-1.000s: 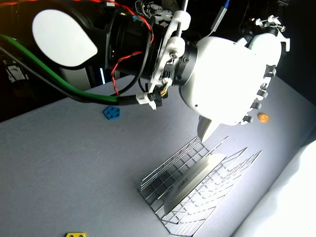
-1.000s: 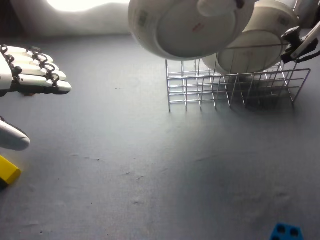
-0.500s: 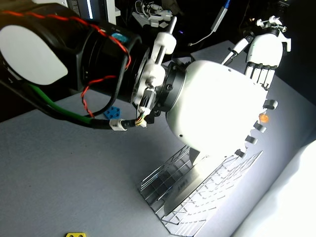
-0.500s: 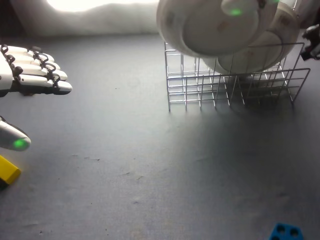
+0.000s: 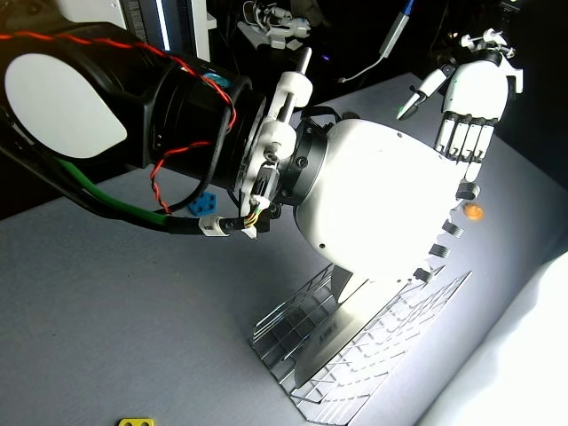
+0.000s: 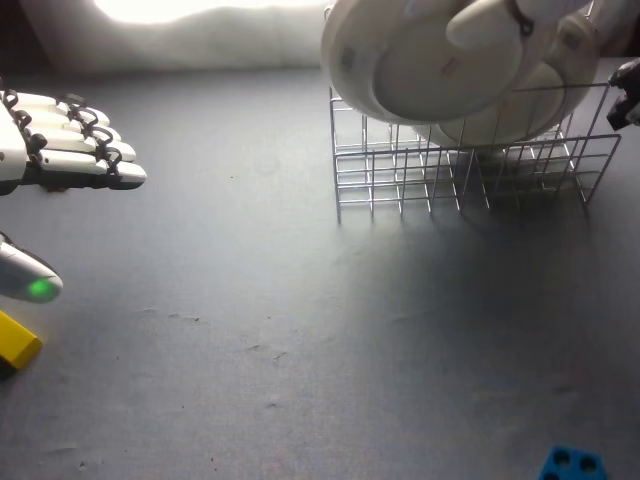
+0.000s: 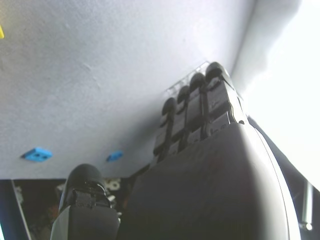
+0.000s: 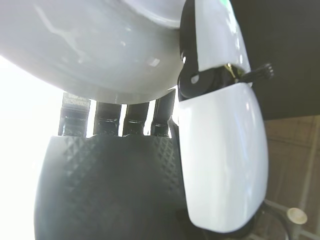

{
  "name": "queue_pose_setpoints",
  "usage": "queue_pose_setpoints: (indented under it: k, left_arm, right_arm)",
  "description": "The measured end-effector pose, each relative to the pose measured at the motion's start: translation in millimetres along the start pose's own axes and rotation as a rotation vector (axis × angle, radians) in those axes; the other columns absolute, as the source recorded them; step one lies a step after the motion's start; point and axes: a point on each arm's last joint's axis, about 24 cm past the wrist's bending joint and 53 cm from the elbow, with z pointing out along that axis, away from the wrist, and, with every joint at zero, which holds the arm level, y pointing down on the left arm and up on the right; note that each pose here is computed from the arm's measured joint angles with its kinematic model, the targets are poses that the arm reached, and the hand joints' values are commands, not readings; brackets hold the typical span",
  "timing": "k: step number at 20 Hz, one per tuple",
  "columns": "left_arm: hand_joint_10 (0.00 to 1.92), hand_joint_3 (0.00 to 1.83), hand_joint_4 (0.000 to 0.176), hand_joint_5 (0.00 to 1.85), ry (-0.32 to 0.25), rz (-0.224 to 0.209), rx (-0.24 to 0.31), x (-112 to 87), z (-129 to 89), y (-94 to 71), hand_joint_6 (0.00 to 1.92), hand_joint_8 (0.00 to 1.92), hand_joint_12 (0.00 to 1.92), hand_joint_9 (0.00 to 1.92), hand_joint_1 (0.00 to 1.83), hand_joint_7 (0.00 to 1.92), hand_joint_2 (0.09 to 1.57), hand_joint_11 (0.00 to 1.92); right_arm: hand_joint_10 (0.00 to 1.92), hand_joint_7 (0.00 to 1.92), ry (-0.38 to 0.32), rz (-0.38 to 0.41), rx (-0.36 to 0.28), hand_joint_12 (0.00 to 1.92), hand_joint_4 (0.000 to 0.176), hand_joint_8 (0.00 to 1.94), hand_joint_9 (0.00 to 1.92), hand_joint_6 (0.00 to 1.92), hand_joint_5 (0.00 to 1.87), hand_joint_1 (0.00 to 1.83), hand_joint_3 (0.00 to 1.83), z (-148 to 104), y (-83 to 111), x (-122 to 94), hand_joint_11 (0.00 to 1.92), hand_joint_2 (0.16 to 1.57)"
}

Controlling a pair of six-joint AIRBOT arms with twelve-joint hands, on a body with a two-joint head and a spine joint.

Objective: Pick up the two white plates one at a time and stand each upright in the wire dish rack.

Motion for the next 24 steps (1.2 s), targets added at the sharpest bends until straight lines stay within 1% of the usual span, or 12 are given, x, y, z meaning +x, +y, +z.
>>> queue_pose_setpoints:
  k: [2,5,7,9,11,12,15,17,20,23,24]
  left_arm:
    - [0.0,0.0,0.0,0.03,-0.001,0.001,0.001,-0.5,0.6,-0.6,0.0,0.0,0.0,0.0,0.0,0.0,1.1,0.0]
    - [0.0,0.0,0.0,0.03,-0.001,0.001,0.002,-0.4,0.6,-0.6,0.0,0.0,0.0,0.0,0.0,0.0,1.1,0.0]
    - [0.0,0.01,0.0,0.01,-0.001,0.0,0.001,-0.5,0.6,-0.6,0.0,0.0,0.0,0.0,0.0,0.0,1.11,0.0]
    - [0.0,0.01,0.0,0.02,-0.001,0.001,0.002,-0.4,0.6,-0.6,0.0,0.0,0.0,0.0,0.0,0.0,1.11,0.0]
    - [0.0,0.0,0.0,0.03,-0.001,0.001,0.002,-0.4,0.6,-0.6,0.01,0.0,0.0,0.0,0.0,0.0,1.11,0.0]
    - [0.0,0.0,0.0,0.03,0.0,0.001,0.002,-0.3,0.6,-0.6,0.01,0.0,0.0,0.0,0.0,0.01,1.11,0.0]
    - [0.0,0.0,0.0,0.02,-0.001,0.001,0.002,-0.4,0.6,-0.6,0.0,0.0,0.0,0.0,0.0,0.0,1.11,0.0]
    - [0.0,0.0,0.0,0.02,-0.001,0.001,0.002,-0.5,0.6,-0.7,0.0,0.0,0.0,0.0,0.0,0.0,1.11,0.0]
    - [0.0,0.0,0.0,0.02,-0.001,0.001,0.001,-0.5,0.6,-0.6,0.01,0.0,0.0,0.0,0.0,0.0,1.11,0.0]
    - [0.0,0.0,0.0,0.01,0.0,0.002,0.002,-0.4,0.7,-0.8,0.0,0.0,0.0,0.0,0.0,0.0,1.11,0.0]
    - [0.0,0.0,0.0,0.02,-0.001,0.001,0.002,-0.4,0.7,-0.8,0.0,0.0,0.0,0.0,0.0,0.0,1.11,0.0]
  right_arm:
    - [1.06,1.04,0.007,-0.027,-0.004,1.2,0.0,0.86,1.01,0.89,1.01,1.39,0.0,0.7,-0.4,3.0,0.81,1.08]
    - [1.05,1.07,0.012,-0.033,-0.003,1.18,0.0,0.82,1.0,0.89,1.02,1.39,0.0,1.4,-3.1,4.9,0.82,1.07]
    - [1.08,1.05,0.012,-0.037,0.002,1.2,0.0,0.87,0.98,0.93,1.0,1.38,0.0,2.9,-6.6,4.8,0.79,1.08]
    - [1.08,1.06,0.012,-0.022,0.011,1.2,0.0,0.85,0.97,0.94,0.99,1.38,0.0,4.2,-10.3,4.8,0.79,1.08]
    - [1.07,1.07,0.006,0.025,0.031,1.2,0.0,0.86,0.98,0.91,1.0,1.38,0.0,5.0,-15.9,2.2,0.79,1.08]
    - [1.05,1.07,0.005,0.032,0.04,1.2,0.0,0.85,0.99,0.89,1.02,1.39,0.0,5.1,-18.7,1.7,0.81,1.07]
    - [1.06,1.07,0.012,0.034,0.061,1.2,0.0,0.83,0.98,0.9,1.02,1.39,0.0,4.7,-28.0,5.2,0.81,1.07]
    - [1.11,1.05,0.018,0.03,0.079,1.21,0.0,0.86,0.95,0.94,1.0,1.38,0.0,6.1,-36.3,8.1,0.79,1.08]
    - [1.07,1.07,0.02,0.029,0.084,1.2,0.0,0.81,0.98,0.91,1.02,1.38,0.0,8.7,-40.8,9.3,0.82,1.08]
    - [1.07,1.05,0.029,0.014,0.1,1.18,0.0,0.82,0.99,0.92,1.02,1.38,0.0,10.7,-49.1,13.7,0.81,1.08]
    - [1.11,1.02,0.028,0.011,0.103,1.21,0.0,0.86,0.97,0.92,1.01,1.38,0.0,11.2,-50.6,13.1,0.79,1.08]
